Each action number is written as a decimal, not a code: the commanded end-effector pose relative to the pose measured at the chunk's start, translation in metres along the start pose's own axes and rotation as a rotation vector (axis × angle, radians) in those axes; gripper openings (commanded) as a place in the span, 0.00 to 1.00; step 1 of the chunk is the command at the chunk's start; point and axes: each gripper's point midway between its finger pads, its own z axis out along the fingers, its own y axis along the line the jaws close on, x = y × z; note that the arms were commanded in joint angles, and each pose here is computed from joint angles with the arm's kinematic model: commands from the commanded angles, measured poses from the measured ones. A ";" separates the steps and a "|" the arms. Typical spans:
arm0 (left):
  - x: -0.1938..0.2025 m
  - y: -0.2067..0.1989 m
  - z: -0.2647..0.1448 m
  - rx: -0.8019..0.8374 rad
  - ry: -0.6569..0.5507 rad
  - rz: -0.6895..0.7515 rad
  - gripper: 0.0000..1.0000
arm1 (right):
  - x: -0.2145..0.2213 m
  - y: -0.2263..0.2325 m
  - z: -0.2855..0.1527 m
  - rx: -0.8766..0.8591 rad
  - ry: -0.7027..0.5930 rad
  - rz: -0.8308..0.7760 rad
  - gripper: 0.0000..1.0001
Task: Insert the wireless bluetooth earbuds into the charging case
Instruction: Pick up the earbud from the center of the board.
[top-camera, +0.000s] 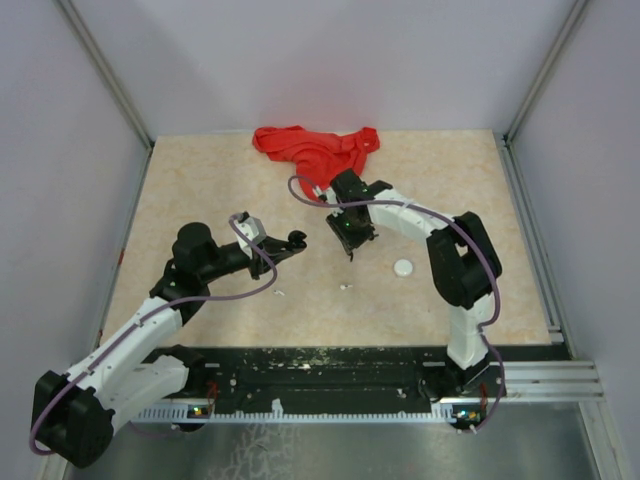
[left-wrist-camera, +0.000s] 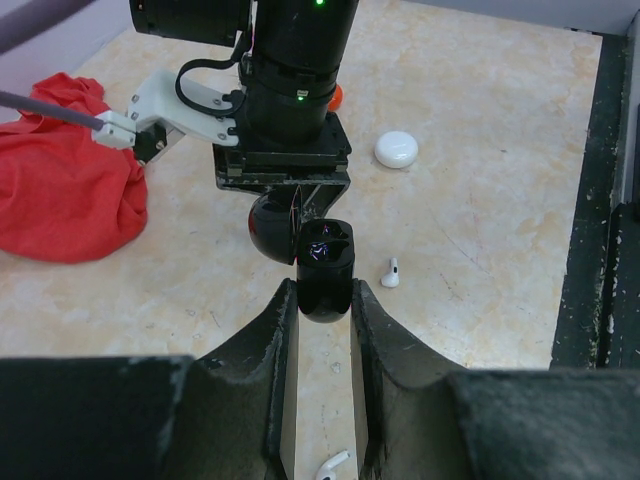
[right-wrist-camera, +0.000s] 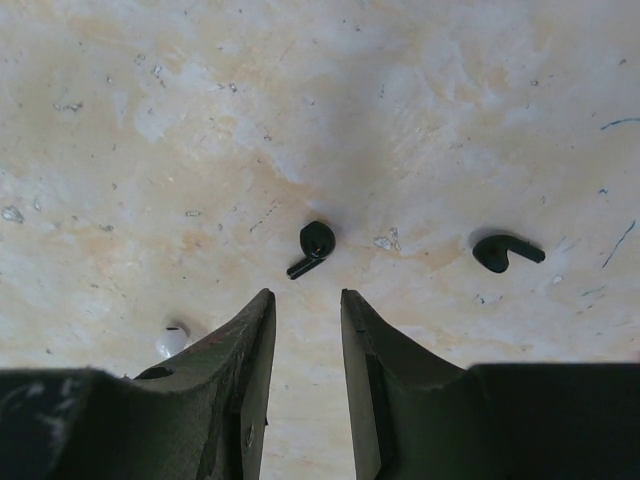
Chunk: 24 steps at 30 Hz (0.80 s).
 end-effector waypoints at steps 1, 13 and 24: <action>-0.011 -0.003 0.001 0.020 -0.036 0.021 0.01 | -0.011 0.000 -0.001 0.015 -0.011 -0.173 0.33; -0.011 -0.005 0.001 0.024 -0.035 0.022 0.01 | -0.016 0.002 0.018 -0.001 0.001 -0.288 0.32; -0.010 -0.006 0.002 0.033 -0.035 0.021 0.01 | -0.009 -0.001 0.030 0.010 0.023 -0.301 0.28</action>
